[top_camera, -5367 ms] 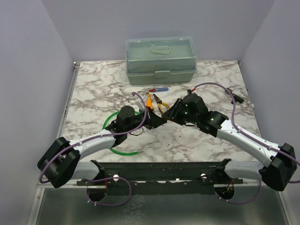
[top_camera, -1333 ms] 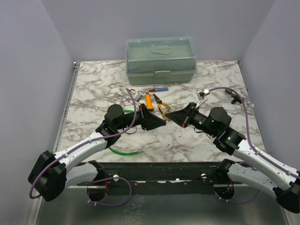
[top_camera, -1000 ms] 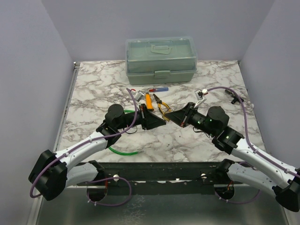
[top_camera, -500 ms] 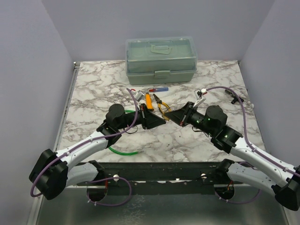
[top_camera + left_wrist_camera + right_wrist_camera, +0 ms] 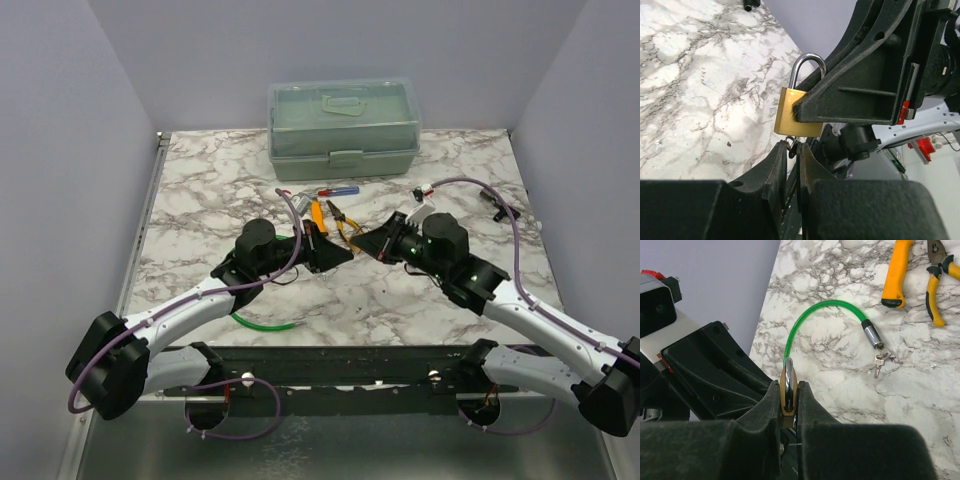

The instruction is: Unlock with the key

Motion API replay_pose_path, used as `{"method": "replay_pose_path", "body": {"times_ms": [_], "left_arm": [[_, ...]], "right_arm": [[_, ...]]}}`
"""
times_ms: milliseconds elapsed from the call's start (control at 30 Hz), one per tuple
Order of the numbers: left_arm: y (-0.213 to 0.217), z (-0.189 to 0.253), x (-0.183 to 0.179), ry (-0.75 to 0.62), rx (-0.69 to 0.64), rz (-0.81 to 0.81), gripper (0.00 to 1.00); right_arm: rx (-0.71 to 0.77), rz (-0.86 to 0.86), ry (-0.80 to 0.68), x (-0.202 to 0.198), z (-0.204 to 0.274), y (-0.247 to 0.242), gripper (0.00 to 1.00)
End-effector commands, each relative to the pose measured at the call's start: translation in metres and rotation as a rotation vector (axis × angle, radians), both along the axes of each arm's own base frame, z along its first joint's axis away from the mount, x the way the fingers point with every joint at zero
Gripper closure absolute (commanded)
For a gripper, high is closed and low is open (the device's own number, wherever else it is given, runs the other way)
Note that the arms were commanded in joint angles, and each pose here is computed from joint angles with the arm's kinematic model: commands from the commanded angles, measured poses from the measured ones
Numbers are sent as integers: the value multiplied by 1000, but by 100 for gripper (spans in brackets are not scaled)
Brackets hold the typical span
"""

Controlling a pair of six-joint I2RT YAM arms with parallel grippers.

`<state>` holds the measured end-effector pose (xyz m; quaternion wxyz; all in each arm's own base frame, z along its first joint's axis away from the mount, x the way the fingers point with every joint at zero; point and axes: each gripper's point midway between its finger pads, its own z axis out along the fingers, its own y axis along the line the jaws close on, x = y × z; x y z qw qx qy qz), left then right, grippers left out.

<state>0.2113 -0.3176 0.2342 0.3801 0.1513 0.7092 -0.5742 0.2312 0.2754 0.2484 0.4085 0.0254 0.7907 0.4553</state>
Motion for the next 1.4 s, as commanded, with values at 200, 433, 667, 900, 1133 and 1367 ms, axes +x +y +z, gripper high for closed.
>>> {"method": "replay_pose_path", "body": {"times_ms": [200, 433, 667, 900, 1133, 1367], "left_arm": [[5, -10, 33, -96, 125, 159, 100], [1, -19, 37, -160, 226, 190, 100], [-5, -27, 35, -194, 286, 193, 100], [-2, -25, 25, -216, 285, 157, 97], [2, -23, 14, -227, 282, 123, 74], [8, -31, 4, -219, 310, 86, 44]], "right_arm": [[25, 46, 90, -7, 9, 16, 100], [-4, 28, 148, -4, 2, 18, 100], [-7, 26, 157, -4, -1, 18, 100], [-8, 14, 153, -4, -3, 14, 100], [1, 10, 141, -5, 0, 13, 100], [3, 3, 133, -6, 1, 10, 100]]}}
